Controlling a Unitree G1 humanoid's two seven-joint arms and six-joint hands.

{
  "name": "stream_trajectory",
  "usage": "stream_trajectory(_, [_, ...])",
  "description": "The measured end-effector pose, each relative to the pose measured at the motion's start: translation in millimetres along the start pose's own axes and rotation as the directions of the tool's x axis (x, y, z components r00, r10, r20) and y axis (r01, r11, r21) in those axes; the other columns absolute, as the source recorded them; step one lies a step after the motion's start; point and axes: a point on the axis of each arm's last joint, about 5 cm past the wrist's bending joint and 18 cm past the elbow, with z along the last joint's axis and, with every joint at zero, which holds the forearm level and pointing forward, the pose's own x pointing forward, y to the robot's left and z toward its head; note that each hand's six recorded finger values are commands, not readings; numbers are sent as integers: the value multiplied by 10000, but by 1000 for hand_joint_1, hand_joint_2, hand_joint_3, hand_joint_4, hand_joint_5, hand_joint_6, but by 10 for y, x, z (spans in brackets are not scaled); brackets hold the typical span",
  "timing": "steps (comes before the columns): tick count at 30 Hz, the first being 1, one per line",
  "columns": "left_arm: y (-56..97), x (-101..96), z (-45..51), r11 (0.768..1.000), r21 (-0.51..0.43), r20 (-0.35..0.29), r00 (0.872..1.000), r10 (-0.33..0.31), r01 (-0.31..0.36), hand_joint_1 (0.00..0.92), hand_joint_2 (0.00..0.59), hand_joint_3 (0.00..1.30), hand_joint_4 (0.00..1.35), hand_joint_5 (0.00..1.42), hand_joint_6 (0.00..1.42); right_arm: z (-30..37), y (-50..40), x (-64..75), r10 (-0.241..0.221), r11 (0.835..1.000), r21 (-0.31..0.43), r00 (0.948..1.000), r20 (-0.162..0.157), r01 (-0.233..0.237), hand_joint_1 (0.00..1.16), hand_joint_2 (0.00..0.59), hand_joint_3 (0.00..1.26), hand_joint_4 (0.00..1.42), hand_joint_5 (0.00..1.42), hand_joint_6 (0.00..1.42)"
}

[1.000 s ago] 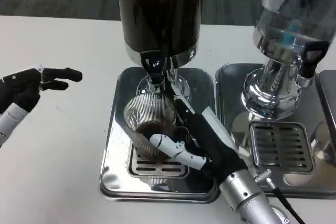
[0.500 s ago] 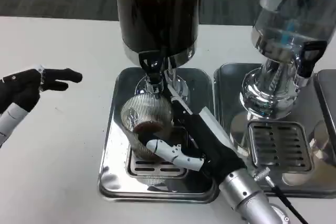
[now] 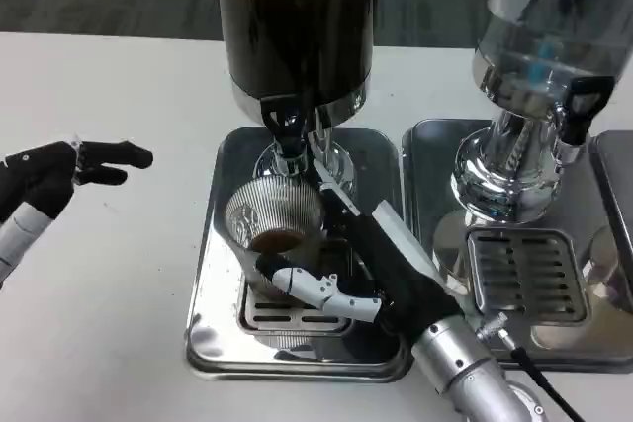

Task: Grasp the cup under the faucet to collect the drink, then remove the cup.

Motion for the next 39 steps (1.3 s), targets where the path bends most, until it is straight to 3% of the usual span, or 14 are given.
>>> stream_trajectory(22, [2,-5,-2,10000,-66,-119,9999,-25,24,0,152,495,371,262,347,37,-6,21,250,9980,-586,9996,-97,-255,651,195,0,0,0,36])
stream_trajectory(28, [3,-5,-2,10000,-73,-144,9999,-33,32,0,155,497,372,262,348,41,20,15,110,9981,-604,9999,-132,-118,654,195,0,0,23,158])
stream_trajectory(35, [20,-6,3,10000,-42,-211,9998,-67,66,0,166,498,376,262,349,35,56,-5,-171,9983,-555,9997,-198,160,666,187,0,0,184,359])
stream_trajectory(39, [25,-7,4,10000,-24,-227,9997,-78,77,0,169,498,377,261,363,25,82,-24,-203,9973,-708,9991,-366,177,666,186,0,0,213,391])
